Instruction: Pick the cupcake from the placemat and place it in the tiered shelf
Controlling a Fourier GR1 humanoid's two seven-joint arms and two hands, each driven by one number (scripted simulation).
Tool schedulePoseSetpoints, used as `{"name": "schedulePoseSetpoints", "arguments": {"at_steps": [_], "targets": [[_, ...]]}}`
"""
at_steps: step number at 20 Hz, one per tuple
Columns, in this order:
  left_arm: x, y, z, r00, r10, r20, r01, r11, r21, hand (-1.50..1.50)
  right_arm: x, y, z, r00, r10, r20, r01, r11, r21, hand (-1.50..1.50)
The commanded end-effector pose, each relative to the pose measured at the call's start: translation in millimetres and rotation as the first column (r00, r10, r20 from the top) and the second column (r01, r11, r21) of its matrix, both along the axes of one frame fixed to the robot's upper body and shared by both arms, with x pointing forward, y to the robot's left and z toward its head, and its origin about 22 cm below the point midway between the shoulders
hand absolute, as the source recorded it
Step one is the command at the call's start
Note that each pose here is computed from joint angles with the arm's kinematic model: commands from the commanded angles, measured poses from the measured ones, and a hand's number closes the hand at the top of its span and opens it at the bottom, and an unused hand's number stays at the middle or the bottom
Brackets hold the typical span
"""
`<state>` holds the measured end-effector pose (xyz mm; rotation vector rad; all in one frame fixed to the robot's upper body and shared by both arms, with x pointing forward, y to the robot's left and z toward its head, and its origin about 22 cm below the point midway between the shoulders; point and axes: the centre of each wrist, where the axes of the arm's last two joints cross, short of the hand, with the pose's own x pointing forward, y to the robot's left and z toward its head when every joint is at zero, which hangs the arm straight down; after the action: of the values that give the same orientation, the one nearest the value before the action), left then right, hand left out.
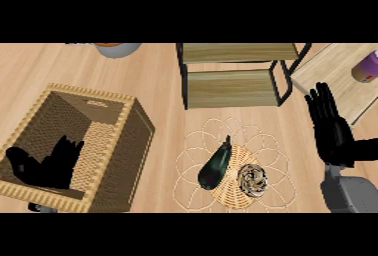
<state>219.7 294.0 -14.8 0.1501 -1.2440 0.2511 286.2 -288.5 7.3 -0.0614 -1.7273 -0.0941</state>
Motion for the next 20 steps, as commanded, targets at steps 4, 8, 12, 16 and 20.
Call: {"name": "schedulePoseSetpoints", "arguments": {"at_steps": [4, 8, 12, 16, 20], "targets": [[40.1, -17, 44, 0.957, -0.22, 0.19, 0.171, 0.955, 0.241, 0.0, 11, 12, 27, 0.988, 0.131, -0.078, -0.137, 0.987, -0.079, -1.5], [33.6, -28, 46, 0.937, -0.291, 0.191, 0.247, 0.942, 0.226, 0.0, -1, 59, -4, 0.996, 0.087, -0.031, -0.047, 0.772, 0.634, 1.5], [41.6, -45, 55, 0.907, -0.358, 0.223, 0.28, 0.906, 0.316, 0.0, -25, -32, -17, 0.932, -0.355, -0.071, 0.3, 0.868, -0.396, 1.5], [41.8, -66, 38, 0.886, -0.398, 0.239, 0.312, 0.891, 0.329, 0.0, -52, -15, -50, 0.886, -0.463, 0.02, 0.456, 0.863, -0.218, -1.5], [54.9, -61, 36, 0.881, -0.415, 0.225, 0.332, 0.883, 0.331, 0.0, -67, -5, -42, 0.933, -0.348, 0.091, 0.355, 0.932, -0.076, -1.5]]}}
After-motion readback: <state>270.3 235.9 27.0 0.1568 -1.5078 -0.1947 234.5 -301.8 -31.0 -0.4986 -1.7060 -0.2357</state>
